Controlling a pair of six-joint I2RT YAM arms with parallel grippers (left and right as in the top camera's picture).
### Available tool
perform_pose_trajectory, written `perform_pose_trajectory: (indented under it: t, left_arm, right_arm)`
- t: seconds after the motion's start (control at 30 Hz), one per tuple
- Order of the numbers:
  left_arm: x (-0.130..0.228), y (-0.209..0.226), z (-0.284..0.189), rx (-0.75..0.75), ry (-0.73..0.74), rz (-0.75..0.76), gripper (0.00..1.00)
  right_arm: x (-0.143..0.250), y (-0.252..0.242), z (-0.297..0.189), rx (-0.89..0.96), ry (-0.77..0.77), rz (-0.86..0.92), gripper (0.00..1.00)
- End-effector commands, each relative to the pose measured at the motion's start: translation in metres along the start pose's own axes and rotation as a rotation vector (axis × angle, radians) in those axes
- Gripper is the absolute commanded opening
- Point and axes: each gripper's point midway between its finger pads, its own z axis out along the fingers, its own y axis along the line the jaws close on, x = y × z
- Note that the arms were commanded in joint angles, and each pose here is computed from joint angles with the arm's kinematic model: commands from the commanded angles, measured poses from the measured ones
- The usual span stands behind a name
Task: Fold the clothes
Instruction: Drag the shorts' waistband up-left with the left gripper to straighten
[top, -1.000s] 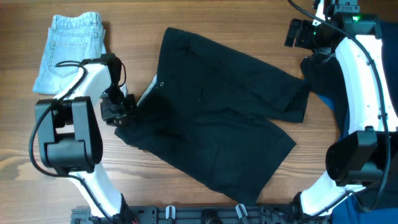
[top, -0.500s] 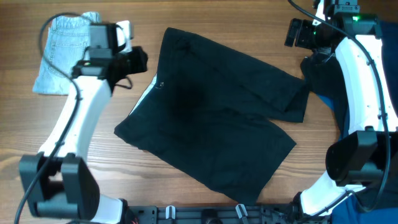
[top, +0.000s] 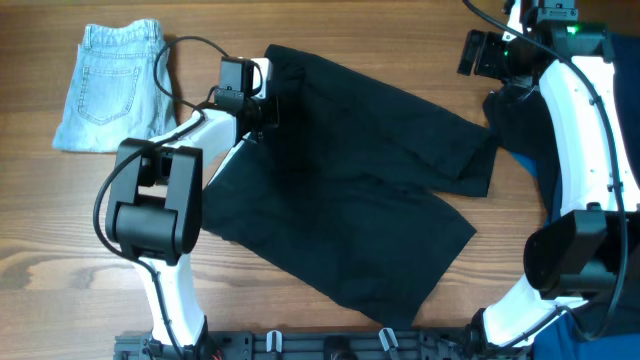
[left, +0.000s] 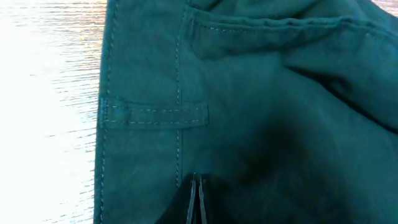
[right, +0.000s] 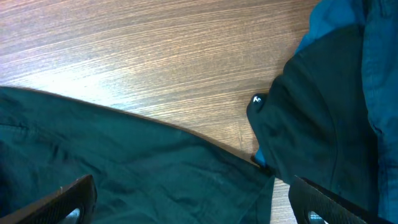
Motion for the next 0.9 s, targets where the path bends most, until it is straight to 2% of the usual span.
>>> perform_pose_trajectory:
  t: [0.0, 0.03, 0.27, 0.43, 0.57, 0.63, 0.73, 0.77, 0.83, 0.87]
  left_arm:
    - [0.011, 0.008, 0.010, -0.029, 0.025, 0.027, 0.04]
    - [0.009, 0.008, 0.010, -0.028, 0.018, 0.029, 0.04]
    - [0.020, 0.075, -0.004, -0.323, 0.062, 0.020, 0.04]
    - [0.021, 0.114, -0.015, -0.374, 0.068, -0.055, 0.04]
    - [-0.002, 0.108, -0.029, -0.358, 0.001, -0.052, 0.04]
    - [-0.037, 0.080, -0.050, -0.275, -0.104, -0.027, 0.14]
    - [-0.078, 0.047, -0.088, -0.200, -0.223, -0.010, 0.22]
    - [-0.092, 0.037, -0.108, -0.187, -0.268, -0.028, 0.25]
    - [-0.109, 0.019, -0.160, -0.158, -0.341, -0.113, 0.39]
    - [-0.113, 0.013, -0.184, -0.146, -0.366, -0.156, 0.43]
  right_arm:
    - [0.000, 0.001, -0.002, -0.008, -0.003, 0.007, 1.00]
    - [0.000, 0.001, -0.002, -0.008, -0.003, 0.008, 1.00]
    - [0.000, 0.001, -0.002, -0.008, -0.003, 0.008, 1.00]
    - [0.000, 0.001, -0.002, -0.008, -0.003, 0.008, 0.99]
    - [0.000, 0.001, -0.002, -0.008, -0.003, 0.008, 1.00]
    - [0.000, 0.001, -0.002, -0.008, -0.003, 0.008, 1.00]
    - [0.000, 0.001, -0.002, -0.008, -0.002, 0.008, 1.00]
    - [0.000, 0.001, -0.002, -0.008, -0.003, 0.008, 1.00]
    - [0.000, 0.001, -0.002, -0.008, -0.003, 0.008, 1.00]
    - [0.000, 0.001, -0.002, -0.008, -0.003, 0.007, 1.00]
